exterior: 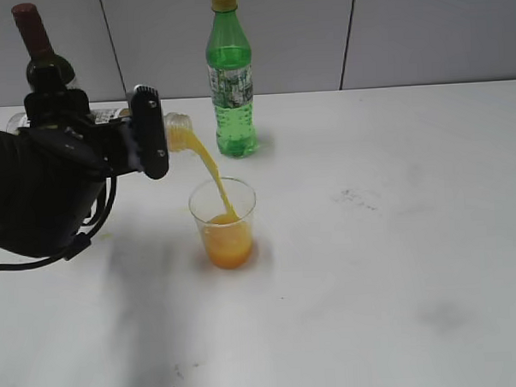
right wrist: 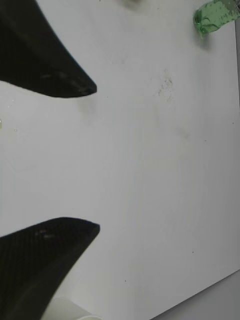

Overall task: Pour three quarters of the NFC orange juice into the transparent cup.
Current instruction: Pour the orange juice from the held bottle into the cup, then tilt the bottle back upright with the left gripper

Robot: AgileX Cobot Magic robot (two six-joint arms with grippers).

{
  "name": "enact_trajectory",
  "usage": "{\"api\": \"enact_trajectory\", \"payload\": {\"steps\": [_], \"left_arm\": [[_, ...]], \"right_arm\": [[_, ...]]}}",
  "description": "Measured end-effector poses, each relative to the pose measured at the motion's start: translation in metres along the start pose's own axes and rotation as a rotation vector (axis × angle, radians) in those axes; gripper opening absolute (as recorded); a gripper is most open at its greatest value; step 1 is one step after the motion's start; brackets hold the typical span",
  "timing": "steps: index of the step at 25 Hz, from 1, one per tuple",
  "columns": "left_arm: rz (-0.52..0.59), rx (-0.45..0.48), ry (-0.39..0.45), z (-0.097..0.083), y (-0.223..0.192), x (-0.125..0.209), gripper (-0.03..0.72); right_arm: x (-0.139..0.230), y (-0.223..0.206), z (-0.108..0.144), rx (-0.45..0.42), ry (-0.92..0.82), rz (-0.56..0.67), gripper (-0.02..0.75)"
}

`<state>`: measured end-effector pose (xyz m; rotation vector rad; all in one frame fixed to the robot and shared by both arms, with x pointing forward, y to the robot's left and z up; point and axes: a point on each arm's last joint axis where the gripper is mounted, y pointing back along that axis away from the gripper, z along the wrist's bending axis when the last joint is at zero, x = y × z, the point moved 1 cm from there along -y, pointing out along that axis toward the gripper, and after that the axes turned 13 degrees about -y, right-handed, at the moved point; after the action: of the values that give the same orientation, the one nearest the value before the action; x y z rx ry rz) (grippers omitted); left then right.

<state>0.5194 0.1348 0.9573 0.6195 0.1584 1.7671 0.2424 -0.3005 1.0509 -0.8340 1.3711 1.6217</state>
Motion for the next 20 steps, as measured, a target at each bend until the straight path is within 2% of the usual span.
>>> {"api": "enact_trajectory", "payload": {"steps": [20], "left_arm": [[0.006,-0.004,-0.01,-0.0014,-0.0001,0.0011,0.475]], "right_arm": [[0.0,0.0,0.0,0.0,0.0,0.0,0.572]]}}
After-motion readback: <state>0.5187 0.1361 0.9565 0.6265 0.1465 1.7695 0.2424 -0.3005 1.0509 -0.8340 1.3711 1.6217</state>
